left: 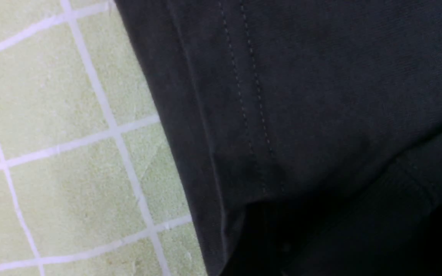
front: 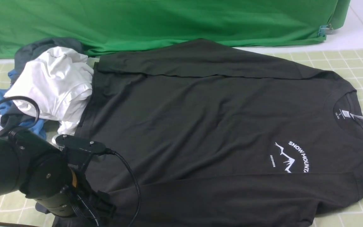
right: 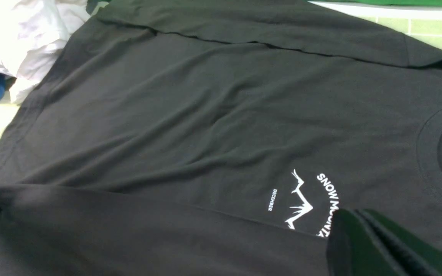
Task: Fold a long-sleeved shirt over a green coffee tablecloth.
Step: 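Grasp the left edge of the dark T-shirt lying flat on the table, then fold the left side of the black T-shirt inward over its body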
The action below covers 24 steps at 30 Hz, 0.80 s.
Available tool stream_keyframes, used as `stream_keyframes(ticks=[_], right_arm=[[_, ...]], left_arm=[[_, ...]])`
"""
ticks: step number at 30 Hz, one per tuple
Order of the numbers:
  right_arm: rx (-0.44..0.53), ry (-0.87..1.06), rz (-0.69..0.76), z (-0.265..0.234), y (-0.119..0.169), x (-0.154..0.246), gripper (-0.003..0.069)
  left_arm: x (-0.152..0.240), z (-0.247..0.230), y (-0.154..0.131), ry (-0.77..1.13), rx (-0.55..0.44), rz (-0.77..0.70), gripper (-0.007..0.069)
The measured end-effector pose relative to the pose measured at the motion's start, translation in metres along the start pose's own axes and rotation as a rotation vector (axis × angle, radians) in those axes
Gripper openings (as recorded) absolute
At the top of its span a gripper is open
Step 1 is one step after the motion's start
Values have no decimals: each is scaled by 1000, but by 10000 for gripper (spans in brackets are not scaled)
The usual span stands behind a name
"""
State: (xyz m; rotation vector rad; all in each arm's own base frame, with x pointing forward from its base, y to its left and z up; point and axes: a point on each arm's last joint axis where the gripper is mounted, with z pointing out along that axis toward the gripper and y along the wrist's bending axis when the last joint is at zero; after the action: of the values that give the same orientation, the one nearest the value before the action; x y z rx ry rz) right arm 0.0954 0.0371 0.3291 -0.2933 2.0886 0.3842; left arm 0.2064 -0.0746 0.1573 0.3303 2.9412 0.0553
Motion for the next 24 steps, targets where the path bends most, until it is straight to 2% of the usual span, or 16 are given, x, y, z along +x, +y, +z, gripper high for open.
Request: stream_keyframes(ticks=[6, 11, 12, 14, 18, 24], right_arm=[[-2, 6, 0, 0, 0, 1, 5], [-4, 8, -2, 0, 0, 1, 5], [-4, 8, -2, 0, 0, 1, 5], [-4, 9, -1, 0, 0, 1, 5], [-4, 9, -1, 0, 0, 1, 5], [-6, 12, -1, 0, 1, 1, 5]], left_arm=[[-1, -1, -1, 27, 3, -17, 415], [-3, -10, 0, 117, -15, -17, 160], [-3, -10, 0, 121, -14, -17, 160], [-5, -17, -1, 101, 4, 8, 53], [-7, -23, -1, 58, 18, 17, 11], [-7, -25, -1, 48, 17, 32, 7]])
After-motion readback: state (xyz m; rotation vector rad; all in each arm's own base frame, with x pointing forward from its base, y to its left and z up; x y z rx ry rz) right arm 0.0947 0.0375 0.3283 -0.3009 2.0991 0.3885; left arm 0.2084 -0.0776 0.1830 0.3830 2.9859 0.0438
